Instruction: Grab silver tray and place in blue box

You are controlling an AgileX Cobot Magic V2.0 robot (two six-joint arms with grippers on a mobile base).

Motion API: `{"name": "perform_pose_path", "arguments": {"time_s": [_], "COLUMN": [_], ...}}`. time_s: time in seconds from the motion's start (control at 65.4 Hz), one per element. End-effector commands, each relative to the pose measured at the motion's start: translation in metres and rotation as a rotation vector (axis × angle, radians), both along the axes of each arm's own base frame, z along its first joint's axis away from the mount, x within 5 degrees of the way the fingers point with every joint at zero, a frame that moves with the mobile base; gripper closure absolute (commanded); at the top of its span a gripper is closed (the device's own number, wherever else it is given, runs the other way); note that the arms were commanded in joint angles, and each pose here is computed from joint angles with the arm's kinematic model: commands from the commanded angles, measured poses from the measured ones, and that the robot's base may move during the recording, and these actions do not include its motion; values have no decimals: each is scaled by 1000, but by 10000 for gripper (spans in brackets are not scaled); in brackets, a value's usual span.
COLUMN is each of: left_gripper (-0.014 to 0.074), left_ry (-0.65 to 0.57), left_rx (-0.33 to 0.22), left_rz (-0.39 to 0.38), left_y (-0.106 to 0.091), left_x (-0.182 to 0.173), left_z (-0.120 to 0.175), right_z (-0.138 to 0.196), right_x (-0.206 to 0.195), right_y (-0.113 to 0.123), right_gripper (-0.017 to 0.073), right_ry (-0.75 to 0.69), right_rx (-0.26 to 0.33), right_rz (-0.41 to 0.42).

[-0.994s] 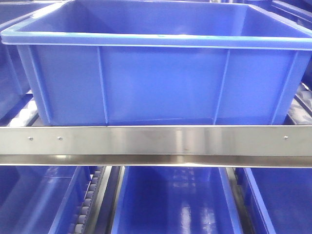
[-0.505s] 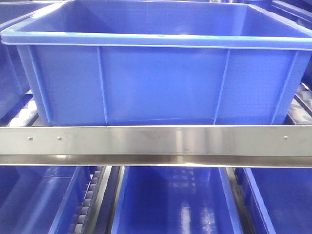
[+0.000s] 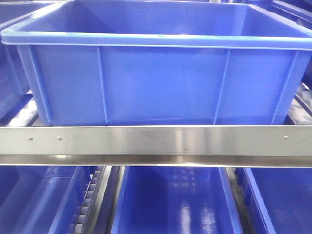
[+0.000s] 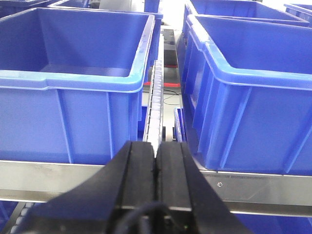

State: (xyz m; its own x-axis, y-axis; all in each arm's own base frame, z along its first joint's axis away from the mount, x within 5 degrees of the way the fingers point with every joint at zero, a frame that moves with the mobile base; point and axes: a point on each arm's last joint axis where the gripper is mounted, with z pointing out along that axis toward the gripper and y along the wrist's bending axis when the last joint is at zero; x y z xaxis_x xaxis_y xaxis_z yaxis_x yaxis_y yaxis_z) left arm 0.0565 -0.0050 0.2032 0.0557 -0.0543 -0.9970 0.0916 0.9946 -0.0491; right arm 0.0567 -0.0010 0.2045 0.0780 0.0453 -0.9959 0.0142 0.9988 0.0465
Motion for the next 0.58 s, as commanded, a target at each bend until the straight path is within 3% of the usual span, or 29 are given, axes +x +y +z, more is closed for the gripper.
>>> {"name": "perform_pose_path", "arguments": {"time_s": [0.0,0.566], "left_gripper": [689,689], "left_ry": [-120,-120], "left_rx": [-16,-16], "left_rz": [5,5], "left_y": [1,1], "left_x": [-3,-3], "left_z": [11,11], "right_z": [8,8], "right_x": [-3,-3], "right_y": [0,0], "right_gripper": [510,510], "right_ry": [-108,-108], "right_rx": [-14,-14], "right_rz": [-2,-2]}}
